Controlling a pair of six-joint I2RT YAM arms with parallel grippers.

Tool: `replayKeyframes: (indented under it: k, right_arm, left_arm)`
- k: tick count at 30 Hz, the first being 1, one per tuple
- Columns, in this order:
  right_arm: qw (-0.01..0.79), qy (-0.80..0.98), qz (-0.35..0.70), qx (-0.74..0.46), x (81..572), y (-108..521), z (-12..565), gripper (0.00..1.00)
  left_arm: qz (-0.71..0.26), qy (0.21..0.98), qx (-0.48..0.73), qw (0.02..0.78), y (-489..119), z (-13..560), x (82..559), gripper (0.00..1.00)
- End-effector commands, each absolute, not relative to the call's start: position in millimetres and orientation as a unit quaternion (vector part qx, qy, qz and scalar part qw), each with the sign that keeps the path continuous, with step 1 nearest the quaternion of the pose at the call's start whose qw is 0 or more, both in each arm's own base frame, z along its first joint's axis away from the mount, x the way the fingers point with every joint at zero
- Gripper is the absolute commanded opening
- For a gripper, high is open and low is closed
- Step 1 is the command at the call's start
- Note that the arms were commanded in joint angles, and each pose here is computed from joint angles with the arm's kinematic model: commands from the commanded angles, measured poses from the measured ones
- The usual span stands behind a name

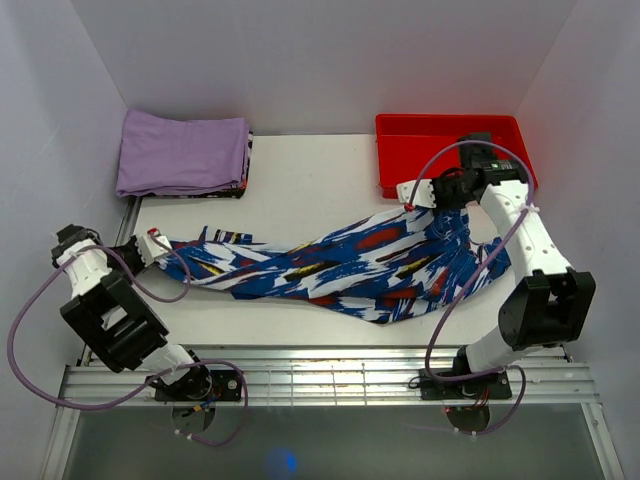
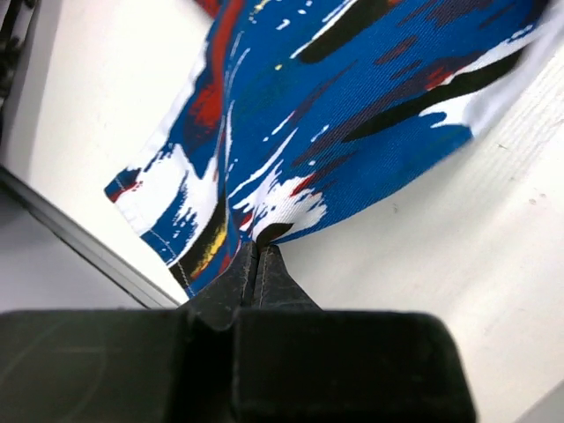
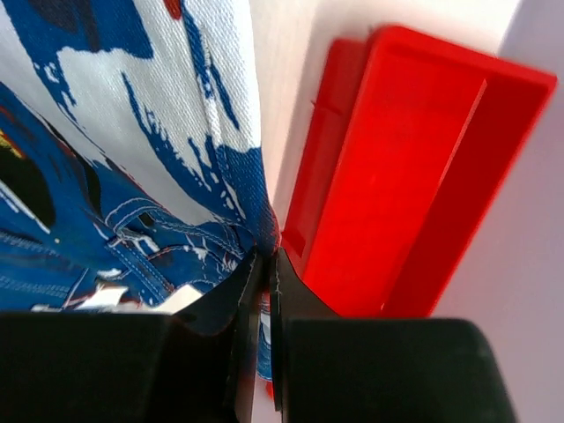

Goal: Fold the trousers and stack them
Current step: Flatten the trousers out

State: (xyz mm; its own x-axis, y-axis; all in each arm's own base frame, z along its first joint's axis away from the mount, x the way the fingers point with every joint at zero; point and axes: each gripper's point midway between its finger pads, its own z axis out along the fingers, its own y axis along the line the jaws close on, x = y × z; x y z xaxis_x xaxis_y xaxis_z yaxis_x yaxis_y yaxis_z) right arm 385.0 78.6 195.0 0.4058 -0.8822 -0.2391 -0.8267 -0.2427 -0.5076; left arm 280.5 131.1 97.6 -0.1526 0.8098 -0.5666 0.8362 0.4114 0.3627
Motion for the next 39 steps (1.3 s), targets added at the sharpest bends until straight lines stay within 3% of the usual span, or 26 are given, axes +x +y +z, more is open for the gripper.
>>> replayKeyframes:
  k: [1, 9, 13, 17, 20, 21, 22, 23, 27, 32, 39]
  right_arm:
    - [0.336, 0.566, -0.069, -0.749, 374, 62, 232, 0.08]
    - [0.427, 0.584, -0.124, -0.679, 319, 17, 291, 0.08]
    - [0.464, 0.598, -0.16, -0.633, 325, 7, 295, 0.08]
    - [0.464, 0.654, -0.137, -0.581, 412, -11, 282, 0.08]
    - [0.417, 0.694, -0.1, -0.578, 487, 1, 218, 0.08]
    - [0.392, 0.706, -0.099, -0.581, 500, 12, 199, 0.22]
    - [0.372, 0.733, -0.104, -0.559, 505, 8, 194, 0.45]
    - [0.375, 0.746, -0.116, -0.537, 502, 1, 209, 0.67]
    - [0.372, 0.75, -0.119, -0.534, 470, -17, 226, 0.77]
    - [0.343, 0.727, -0.133, -0.58, 397, -36, 239, 0.81]
    - [0.224, 0.752, -0.088, -0.614, 324, -56, 162, 0.76]
  left_arm:
    - [-0.017, 0.762, 0.511, 0.398, 131, 126, 270, 0.0]
    - [0.035, 0.775, 0.433, 0.458, 158, 183, 229, 0.0]
    - [0.059, 0.736, 0.407, 0.537, 147, 237, 245, 0.0]
    - [0.028, 0.757, 0.403, 0.513, 128, 224, 341, 0.0]
    - [-0.028, 0.827, 0.343, 0.444, 121, 159, 448, 0.0]
    - [-0.037, 0.858, 0.294, 0.42, 129, 140, 490, 0.08]
    - [-0.034, 0.866, 0.276, 0.415, 133, 138, 501, 0.39]
    - [-0.031, 0.864, 0.28, 0.417, 132, 148, 497, 0.52]
    - [-0.04, 0.827, 0.376, 0.416, 111, 161, 452, 0.64]
    - [-0.066, 0.736, 0.538, 0.407, 66, 150, 361, 0.69]
    - [-0.101, 0.674, 0.628, 0.377, 32, 98, 323, 0.7]
